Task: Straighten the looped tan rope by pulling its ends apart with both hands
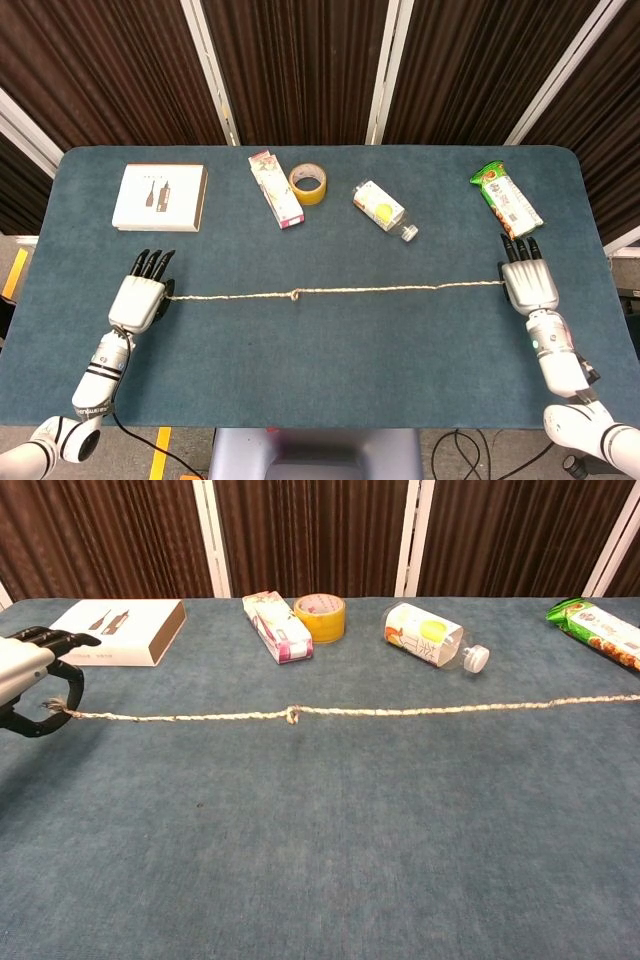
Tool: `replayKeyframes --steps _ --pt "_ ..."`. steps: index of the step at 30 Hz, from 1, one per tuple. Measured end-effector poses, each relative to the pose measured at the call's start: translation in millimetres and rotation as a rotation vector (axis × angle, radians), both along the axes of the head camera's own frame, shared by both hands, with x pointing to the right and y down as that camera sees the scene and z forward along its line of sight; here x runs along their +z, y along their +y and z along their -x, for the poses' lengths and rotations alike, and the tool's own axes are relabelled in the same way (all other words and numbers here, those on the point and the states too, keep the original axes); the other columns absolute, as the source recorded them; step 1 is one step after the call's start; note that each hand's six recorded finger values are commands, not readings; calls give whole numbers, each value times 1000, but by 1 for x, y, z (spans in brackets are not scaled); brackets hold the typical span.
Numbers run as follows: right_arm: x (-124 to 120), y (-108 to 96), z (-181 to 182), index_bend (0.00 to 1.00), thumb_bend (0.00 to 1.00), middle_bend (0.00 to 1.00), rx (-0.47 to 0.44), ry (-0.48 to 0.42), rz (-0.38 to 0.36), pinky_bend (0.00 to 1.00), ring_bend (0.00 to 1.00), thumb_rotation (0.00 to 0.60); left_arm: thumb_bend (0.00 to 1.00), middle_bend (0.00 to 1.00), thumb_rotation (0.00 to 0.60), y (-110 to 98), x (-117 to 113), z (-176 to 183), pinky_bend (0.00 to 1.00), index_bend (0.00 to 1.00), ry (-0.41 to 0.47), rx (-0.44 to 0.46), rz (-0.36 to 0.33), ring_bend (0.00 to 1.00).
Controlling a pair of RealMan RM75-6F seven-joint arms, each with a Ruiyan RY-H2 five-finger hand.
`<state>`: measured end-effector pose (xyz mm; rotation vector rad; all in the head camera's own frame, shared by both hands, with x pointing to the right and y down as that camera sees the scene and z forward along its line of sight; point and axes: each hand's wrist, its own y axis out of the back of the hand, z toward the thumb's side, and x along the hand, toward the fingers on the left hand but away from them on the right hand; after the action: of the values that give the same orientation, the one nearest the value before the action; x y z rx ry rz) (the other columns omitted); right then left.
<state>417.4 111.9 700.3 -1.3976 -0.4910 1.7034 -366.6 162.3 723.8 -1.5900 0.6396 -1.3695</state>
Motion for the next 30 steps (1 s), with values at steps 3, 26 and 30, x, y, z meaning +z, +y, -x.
replayKeyframes --steps 3,26,30 --pt "2 3 -6 706 573 0 6 13 5 0 0 600 455 47 600 1 3 3 71 609 -4 -4 10 0" --pt "5 9 -34 695 573 0 37 78 26 0 0 600 457 50 600 3 19 9 73 609 -29 -12 43 0" --pt "8 11 -35 682 573 0 37 85 34 0 0 600 455 53 600 4 22 8 74 602 -30 -11 53 0"
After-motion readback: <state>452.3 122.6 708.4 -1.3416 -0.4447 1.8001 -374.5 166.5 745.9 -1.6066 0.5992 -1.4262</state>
